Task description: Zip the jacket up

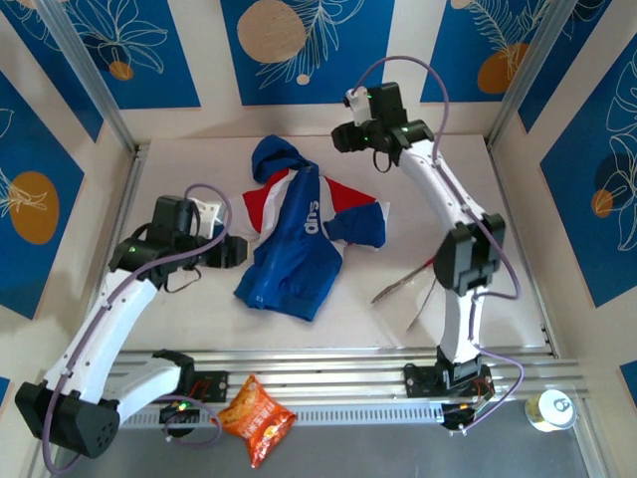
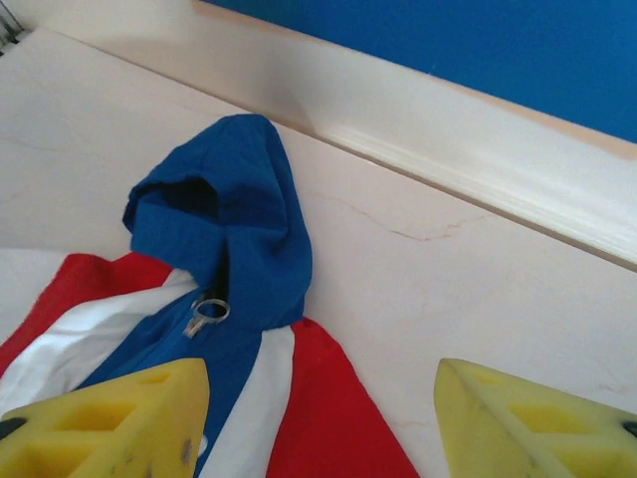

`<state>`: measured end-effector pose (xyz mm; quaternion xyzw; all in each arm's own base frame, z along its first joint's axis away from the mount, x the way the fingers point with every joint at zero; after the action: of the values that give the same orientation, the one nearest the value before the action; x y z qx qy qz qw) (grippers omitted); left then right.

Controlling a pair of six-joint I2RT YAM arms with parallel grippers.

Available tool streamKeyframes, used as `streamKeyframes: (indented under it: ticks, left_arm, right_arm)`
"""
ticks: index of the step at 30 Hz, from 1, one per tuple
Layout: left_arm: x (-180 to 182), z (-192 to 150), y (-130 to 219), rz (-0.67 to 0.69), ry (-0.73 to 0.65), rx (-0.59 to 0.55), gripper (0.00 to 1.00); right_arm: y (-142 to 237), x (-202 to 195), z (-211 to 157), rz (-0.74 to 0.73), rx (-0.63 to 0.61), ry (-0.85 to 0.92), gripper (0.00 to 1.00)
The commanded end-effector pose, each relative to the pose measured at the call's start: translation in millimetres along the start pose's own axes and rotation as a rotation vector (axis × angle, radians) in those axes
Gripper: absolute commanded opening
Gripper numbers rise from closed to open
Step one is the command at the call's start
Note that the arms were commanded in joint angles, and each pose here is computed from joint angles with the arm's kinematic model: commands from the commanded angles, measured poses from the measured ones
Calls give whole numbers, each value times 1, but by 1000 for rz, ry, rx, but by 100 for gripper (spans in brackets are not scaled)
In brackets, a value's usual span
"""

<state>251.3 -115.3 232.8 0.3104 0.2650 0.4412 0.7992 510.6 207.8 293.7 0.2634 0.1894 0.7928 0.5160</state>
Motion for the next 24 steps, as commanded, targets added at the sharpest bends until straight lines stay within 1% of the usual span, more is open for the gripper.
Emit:
streamKeyframes:
  ticks: [1,4,6,7,8,9,10,12,14,15,18,20,22,24]
  left_arm:
    - [34,32,14,205,-99,-105,81]
    - [57,60,27,363,-140,-226,91]
    - [67,74,33,431,-158,-302,99]
    - [71,80,34,456,-162,-338,100]
    - [74,85,35,475,-159,-367,100]
    - [78,87,34,488,-152,-381,100]
    - [84,88,31,505,-137,-391,100]
    - [95,85,22,531,-106,-399,100]
    - [105,80,14,551,-85,-428,100]
    - [107,77,9,544,-88,-454,100]
    - [119,67,0,527,-38,-596,100]
    - [128,56,-2,552,-22,-716,100]
    - [141,35,-9,612,18,-748,100]
    - [150,19,-17,654,42,-710,100]
  right_arm:
    - [27,4,-1,6,-70,-36,62]
    - [50,5,-25,22,-100,-49,63]
    - [65,2,-41,13,-125,-56,65]
    - [73,-2,-49,-3,-134,-64,66]
    - [80,-6,-59,-22,-141,-77,70]
    - [86,-10,-66,-39,-147,-86,80]
    - [92,-16,-76,-60,-150,-98,83]
    - [102,-26,-93,-95,-163,-110,90]
    - [111,-40,-112,-138,-180,-144,94]
    - [115,-50,-119,-167,-192,-170,99]
    - [130,-99,-148,-328,-246,-375,99]
    - [136,-126,-168,-378,-265,-486,99]
    - [138,-143,-184,-394,-285,-553,99]
    - [137,-154,-195,-414,-324,-541,99]
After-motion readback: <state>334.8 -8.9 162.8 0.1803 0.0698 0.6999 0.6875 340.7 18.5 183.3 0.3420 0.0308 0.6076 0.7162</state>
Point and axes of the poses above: each hand's point on the last joint's axis, 136 mm out from that joint toward the fingers, its own y axis back along the fingers, its own x axis along the line the jaws close on, z = x × y, the point moved 1 cm from there along y, back along the fingers, and after that the axes turned 14 degrees about -y, right-handed, at the moved point
